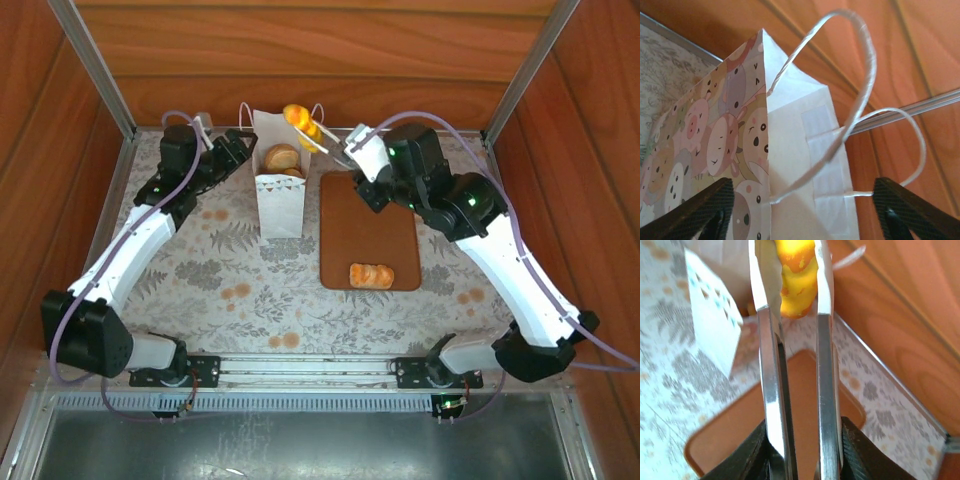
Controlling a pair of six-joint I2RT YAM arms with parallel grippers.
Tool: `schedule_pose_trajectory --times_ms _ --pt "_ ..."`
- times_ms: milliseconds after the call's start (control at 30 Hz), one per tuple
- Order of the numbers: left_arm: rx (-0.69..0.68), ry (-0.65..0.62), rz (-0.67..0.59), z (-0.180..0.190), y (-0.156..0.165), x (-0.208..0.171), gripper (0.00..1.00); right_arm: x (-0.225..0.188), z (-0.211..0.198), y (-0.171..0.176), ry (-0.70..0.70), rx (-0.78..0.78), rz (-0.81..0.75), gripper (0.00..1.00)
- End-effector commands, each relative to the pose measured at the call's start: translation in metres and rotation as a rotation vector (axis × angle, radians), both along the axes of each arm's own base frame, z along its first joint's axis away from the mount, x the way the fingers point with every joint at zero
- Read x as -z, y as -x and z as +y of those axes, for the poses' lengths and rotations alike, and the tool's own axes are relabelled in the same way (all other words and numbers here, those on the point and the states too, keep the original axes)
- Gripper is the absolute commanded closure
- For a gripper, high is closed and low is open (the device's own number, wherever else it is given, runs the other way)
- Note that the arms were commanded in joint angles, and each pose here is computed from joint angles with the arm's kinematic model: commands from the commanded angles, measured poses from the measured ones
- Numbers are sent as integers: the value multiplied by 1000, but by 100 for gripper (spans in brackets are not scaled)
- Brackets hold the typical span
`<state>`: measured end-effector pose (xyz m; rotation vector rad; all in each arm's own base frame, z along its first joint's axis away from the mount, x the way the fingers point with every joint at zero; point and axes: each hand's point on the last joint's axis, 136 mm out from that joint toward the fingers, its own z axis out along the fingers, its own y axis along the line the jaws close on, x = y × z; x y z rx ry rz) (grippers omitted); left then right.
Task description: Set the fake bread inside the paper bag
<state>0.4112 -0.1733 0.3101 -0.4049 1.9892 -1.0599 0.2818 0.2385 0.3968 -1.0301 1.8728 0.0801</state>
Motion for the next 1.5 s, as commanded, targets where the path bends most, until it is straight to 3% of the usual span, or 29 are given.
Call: schedule_pose_trajectory --times_ms 0,433,600,767,967,1333,1467 --pt "14 27 -22 -9 -4 -12 31 -10 33 -16 -88 -34 -14 65" --pt "-35 -5 -3 -3 -9 5 82 53 56 -62 130 43 108 63" --pt "-47 -16 3 -1 -9 10 92 69 50 -69 206 81 135 61" --pt "-67 -22 10 3 -10 14 92 82 46 -71 267 107 175 58" --pt "-70 -23 12 4 -9 15 94 80 47 -72 260 114 189 46" --pt "-59 -15 5 3 -6 11 94 51 48 -62 179 83 162 44" --pt "-47 -3 4 1 -3 9 80 39 46 -51 136 48 148 43"
